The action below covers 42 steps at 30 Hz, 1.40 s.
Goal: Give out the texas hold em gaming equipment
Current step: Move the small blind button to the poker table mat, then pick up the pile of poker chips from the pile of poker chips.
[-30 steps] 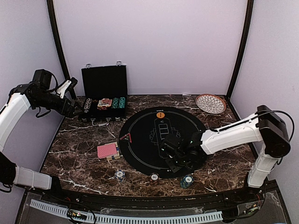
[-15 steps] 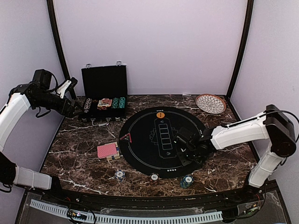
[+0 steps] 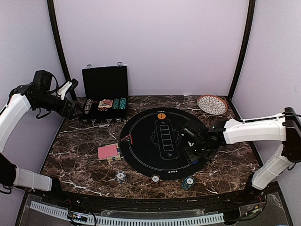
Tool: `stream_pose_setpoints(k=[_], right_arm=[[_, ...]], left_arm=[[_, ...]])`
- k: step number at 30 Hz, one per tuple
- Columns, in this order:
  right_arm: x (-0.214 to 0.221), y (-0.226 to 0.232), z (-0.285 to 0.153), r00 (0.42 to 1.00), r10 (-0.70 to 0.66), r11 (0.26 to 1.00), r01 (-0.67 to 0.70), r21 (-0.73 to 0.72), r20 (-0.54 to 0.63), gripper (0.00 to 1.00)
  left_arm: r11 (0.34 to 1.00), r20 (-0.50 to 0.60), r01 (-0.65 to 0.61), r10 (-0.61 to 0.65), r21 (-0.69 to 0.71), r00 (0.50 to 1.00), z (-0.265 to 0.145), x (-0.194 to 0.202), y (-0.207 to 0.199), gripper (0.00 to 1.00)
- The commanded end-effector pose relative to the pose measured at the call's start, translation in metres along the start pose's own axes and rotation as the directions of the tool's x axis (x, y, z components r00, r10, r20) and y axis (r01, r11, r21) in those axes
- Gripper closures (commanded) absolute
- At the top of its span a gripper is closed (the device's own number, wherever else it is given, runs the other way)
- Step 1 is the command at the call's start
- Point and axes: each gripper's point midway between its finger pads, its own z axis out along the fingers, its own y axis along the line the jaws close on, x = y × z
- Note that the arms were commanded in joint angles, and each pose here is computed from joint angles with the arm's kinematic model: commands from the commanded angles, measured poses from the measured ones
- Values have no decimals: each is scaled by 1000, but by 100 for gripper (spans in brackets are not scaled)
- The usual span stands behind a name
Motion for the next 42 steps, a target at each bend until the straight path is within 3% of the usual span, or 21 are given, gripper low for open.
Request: stream_pose_setpoints(k=[1,9,17,29,42], right_arm=[[-9,15,-60,998,-18,997,23,-78,61,31],[33,51,-88,1000,-28,978,28,-205,3,21],[53,71,-77,994,-99,971,87,-225,-42,17],[76,79,-52,993,-80,969,58,-241,-82,31],[77,80,-51,995,-53,968,31,-249,-82,33]], left_arm=[[999,-30,-21,22,24,999,-2,6,-4,1],[999,-110,-13,17,39,994,7,26,-3,1],[999,-76,-1,4,39,997,2,17,-6,1],[998,-60,2,2,55,998,-3,18,-13,1],[998,-43,-8,10,65,999,-10,11,-17,1]])
